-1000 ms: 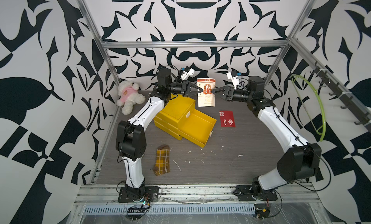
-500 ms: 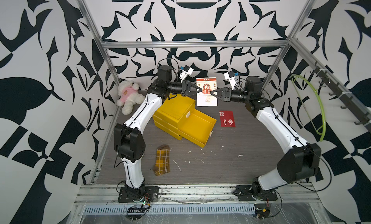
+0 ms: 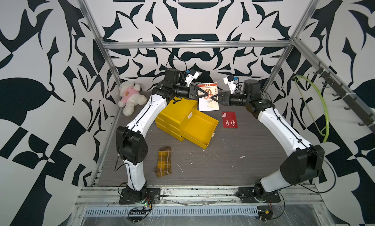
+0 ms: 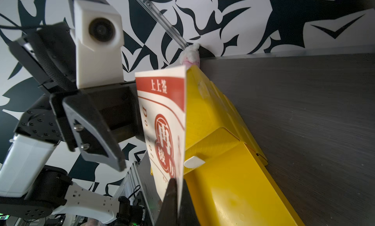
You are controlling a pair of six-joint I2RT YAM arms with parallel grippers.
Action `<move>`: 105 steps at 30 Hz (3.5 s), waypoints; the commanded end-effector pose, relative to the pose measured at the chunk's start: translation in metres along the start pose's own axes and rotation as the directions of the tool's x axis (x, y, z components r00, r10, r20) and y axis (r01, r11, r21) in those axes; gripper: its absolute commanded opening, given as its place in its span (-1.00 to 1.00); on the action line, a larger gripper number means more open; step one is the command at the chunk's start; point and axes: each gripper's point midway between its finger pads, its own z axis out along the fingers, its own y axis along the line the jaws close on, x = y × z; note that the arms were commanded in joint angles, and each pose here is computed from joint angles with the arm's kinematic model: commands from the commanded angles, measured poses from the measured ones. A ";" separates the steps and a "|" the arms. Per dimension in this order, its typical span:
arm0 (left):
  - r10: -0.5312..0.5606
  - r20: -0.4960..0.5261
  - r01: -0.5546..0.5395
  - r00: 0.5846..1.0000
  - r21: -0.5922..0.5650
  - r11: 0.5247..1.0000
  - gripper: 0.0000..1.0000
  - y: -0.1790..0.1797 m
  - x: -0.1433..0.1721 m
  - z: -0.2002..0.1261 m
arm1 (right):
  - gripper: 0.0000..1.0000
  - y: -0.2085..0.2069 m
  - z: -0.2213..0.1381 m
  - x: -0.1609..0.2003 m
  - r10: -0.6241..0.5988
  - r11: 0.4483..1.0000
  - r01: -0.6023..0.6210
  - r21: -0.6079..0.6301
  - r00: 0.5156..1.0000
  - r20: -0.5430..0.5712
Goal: Take the postcards out of the drawer
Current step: Pick up the postcard from the drawer, then place the postcard at the center of the board.
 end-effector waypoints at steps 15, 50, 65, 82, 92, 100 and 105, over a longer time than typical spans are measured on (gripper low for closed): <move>0.184 0.170 -0.089 0.968 -0.455 0.886 0.21 0.031 -0.015 -0.077 | -1.00 -0.152 -0.117 0.001 0.133 0.854 -0.090 0.513 0.990 -0.048; 0.105 0.224 0.015 0.969 -0.478 0.878 0.43 0.062 0.001 -0.092 | -1.00 -0.362 -0.146 0.087 0.569 0.568 -0.231 0.790 0.804 -0.174; 0.093 0.236 0.030 0.967 -0.470 0.882 0.43 0.058 0.003 -0.094 | -0.20 -0.385 -0.158 0.094 0.574 0.483 -0.167 0.859 0.802 -0.167; 0.089 0.282 0.105 0.955 -0.605 0.789 0.69 0.094 -0.007 -0.138 | 0.03 -0.295 -0.149 0.038 0.320 0.438 -0.035 0.898 0.940 -0.119; 0.071 0.331 0.212 0.941 -0.741 0.637 0.99 0.149 -0.012 -0.202 | -0.16 -0.178 -0.107 0.044 0.056 0.523 0.097 0.847 0.987 -0.148; 0.011 0.366 0.273 0.930 -0.712 0.647 0.99 0.179 -0.007 -0.219 | -1.00 -0.115 -0.087 0.085 0.028 0.692 0.065 0.719 0.993 -0.117; -0.051 0.332 0.269 0.942 -0.655 0.707 0.99 0.188 0.003 -0.201 | -1.00 -0.107 -0.065 0.118 0.077 0.758 0.028 0.651 0.988 -0.133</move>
